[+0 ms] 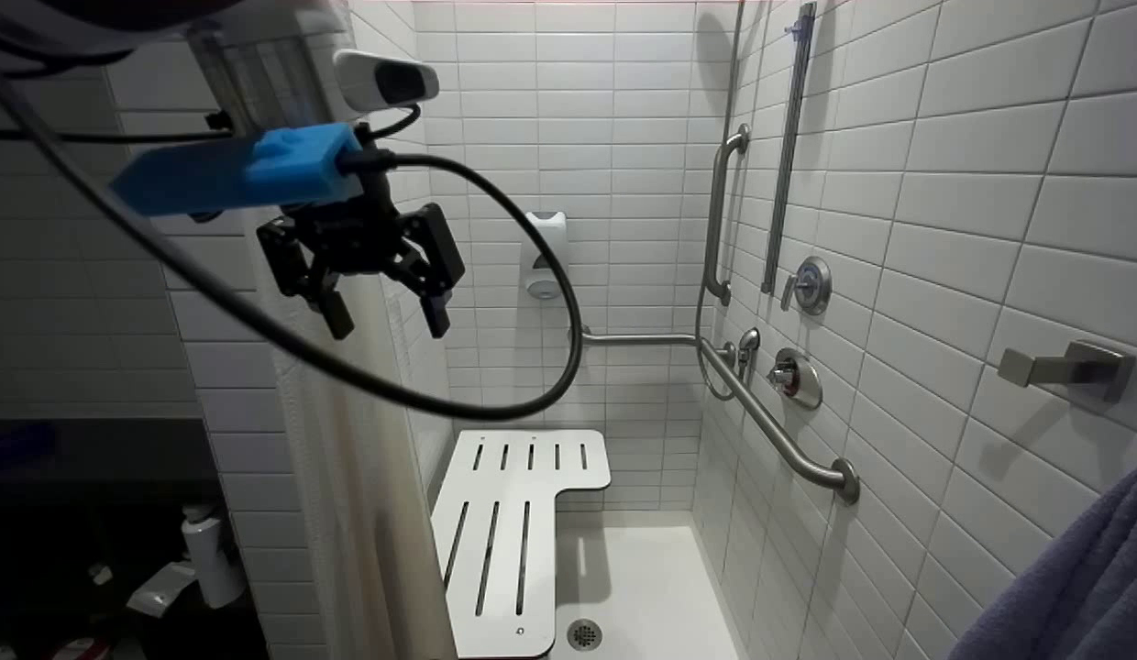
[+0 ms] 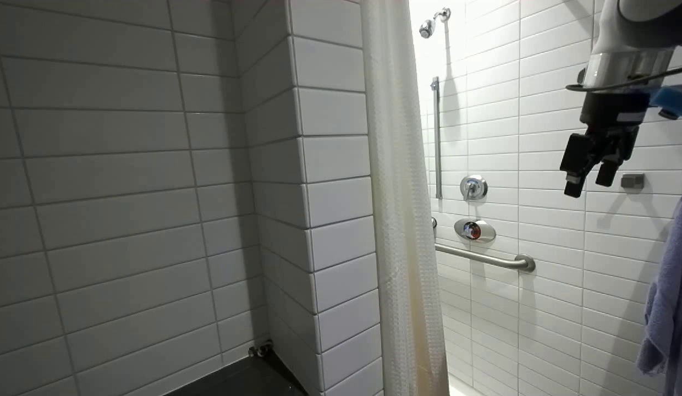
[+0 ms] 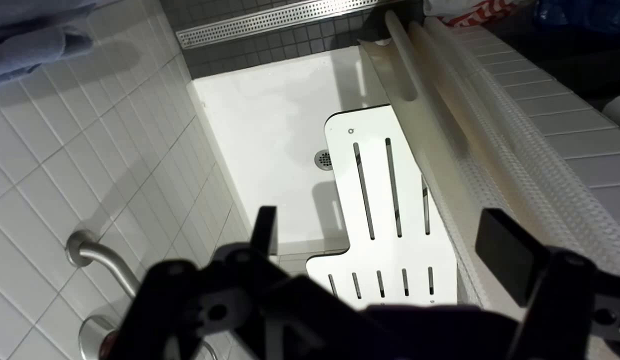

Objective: Move the shower curtain to the right

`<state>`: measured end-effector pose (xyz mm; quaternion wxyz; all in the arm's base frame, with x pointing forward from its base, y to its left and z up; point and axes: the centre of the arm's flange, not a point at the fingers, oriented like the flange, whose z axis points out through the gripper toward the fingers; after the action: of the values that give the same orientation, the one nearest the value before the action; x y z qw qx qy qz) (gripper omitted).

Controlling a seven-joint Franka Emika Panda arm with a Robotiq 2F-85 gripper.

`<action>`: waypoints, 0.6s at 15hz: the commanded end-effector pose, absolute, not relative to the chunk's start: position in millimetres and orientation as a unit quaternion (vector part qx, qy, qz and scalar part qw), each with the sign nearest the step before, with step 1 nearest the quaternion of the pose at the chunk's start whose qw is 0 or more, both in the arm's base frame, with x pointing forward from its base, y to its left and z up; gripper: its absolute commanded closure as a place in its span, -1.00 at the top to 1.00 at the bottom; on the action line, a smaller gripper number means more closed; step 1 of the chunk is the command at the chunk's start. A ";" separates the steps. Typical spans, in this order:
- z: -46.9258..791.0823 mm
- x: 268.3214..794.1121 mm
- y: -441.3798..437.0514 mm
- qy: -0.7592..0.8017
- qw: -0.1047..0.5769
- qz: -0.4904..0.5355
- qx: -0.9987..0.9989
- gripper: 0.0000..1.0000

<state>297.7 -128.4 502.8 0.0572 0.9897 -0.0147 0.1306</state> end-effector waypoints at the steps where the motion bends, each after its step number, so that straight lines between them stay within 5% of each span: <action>1: 532.2 292.9 -135.5 0.058 0.100 0.151 0.982 1.00; 9: 575.4 300.4 -148.0 0.233 0.111 0.244 0.935 1.00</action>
<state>299.0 -140.9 561.6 0.1187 0.9541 0.1767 0.2106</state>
